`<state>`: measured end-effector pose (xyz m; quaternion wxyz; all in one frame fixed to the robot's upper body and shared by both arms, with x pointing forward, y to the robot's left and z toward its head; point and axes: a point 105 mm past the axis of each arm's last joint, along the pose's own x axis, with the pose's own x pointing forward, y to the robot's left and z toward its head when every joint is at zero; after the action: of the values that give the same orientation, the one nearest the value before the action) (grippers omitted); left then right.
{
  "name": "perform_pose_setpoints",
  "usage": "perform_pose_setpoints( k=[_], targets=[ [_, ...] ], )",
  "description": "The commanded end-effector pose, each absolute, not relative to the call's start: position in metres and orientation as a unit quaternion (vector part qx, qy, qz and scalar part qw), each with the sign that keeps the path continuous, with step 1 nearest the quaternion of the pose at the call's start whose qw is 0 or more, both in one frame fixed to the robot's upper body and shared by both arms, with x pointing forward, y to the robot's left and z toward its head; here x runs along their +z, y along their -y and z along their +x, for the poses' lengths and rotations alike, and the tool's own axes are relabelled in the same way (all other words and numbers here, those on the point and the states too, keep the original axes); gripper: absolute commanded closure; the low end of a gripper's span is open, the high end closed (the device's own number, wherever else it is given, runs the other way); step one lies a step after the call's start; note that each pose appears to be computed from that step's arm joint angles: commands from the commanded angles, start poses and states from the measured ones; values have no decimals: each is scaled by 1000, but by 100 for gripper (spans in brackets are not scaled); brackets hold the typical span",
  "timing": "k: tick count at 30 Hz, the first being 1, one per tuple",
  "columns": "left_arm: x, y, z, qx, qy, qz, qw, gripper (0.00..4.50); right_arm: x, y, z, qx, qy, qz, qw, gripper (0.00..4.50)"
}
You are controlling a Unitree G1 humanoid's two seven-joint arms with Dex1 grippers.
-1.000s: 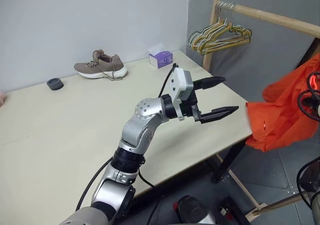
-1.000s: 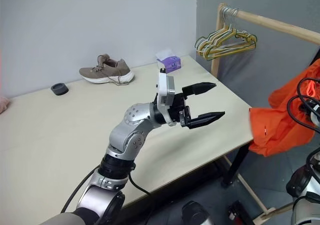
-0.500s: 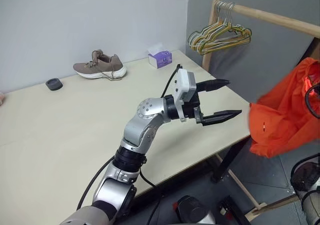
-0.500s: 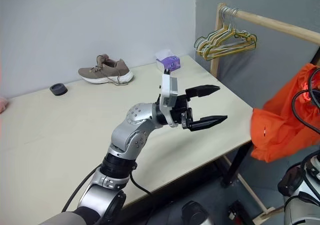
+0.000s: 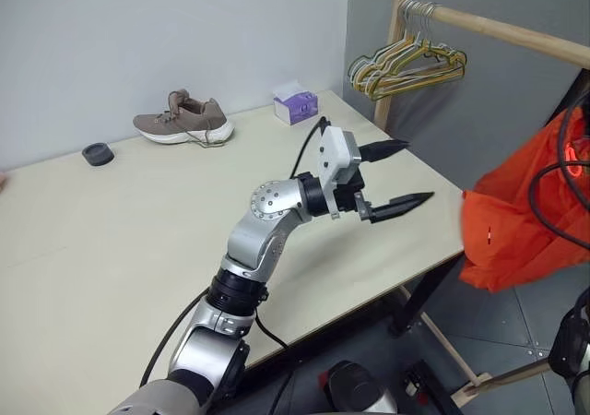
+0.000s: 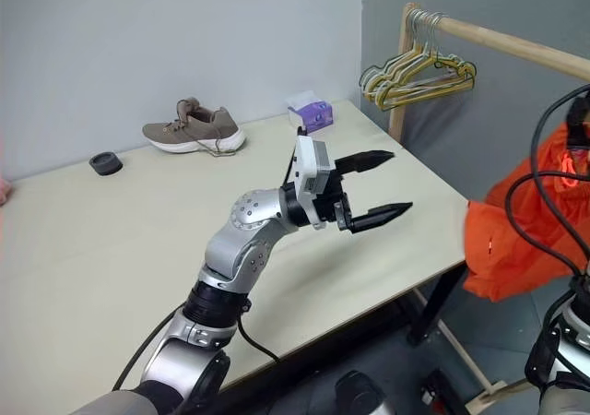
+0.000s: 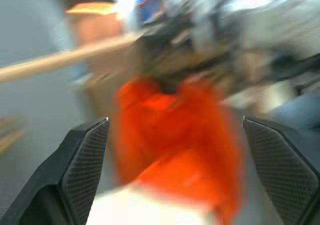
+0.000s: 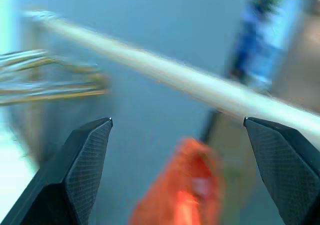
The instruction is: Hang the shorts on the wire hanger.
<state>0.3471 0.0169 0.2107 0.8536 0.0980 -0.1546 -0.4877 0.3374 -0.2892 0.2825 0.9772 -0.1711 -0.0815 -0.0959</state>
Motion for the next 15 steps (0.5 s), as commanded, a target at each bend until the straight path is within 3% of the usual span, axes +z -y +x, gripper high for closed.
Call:
perform_pose_setpoints(
  k=[1, 4, 8, 11, 15],
  targets=[
    [196, -99, 380, -285, 117, 103, 946, 0, 259, 216, 348, 54, 124, -184, 974, 1],
    [168, -166, 382, -126, 52, 131, 982, 0, 222, 173, 355, 127, 120, -185, 967, 1],
    [136, -238, 359, 3, -5, 149, 989, 0, 178, 126, 363, 216, 101, -144, 960, 1],
    [123, -267, 343, 53, -24, 145, 988, 0, 158, 107, 370, 250, 92, -124, 956, 1],
    [117, -277, 329, 63, -23, 109, 992, 0, 143, 94, 387, 253, 78, -91, 960, 1]
  ],
)
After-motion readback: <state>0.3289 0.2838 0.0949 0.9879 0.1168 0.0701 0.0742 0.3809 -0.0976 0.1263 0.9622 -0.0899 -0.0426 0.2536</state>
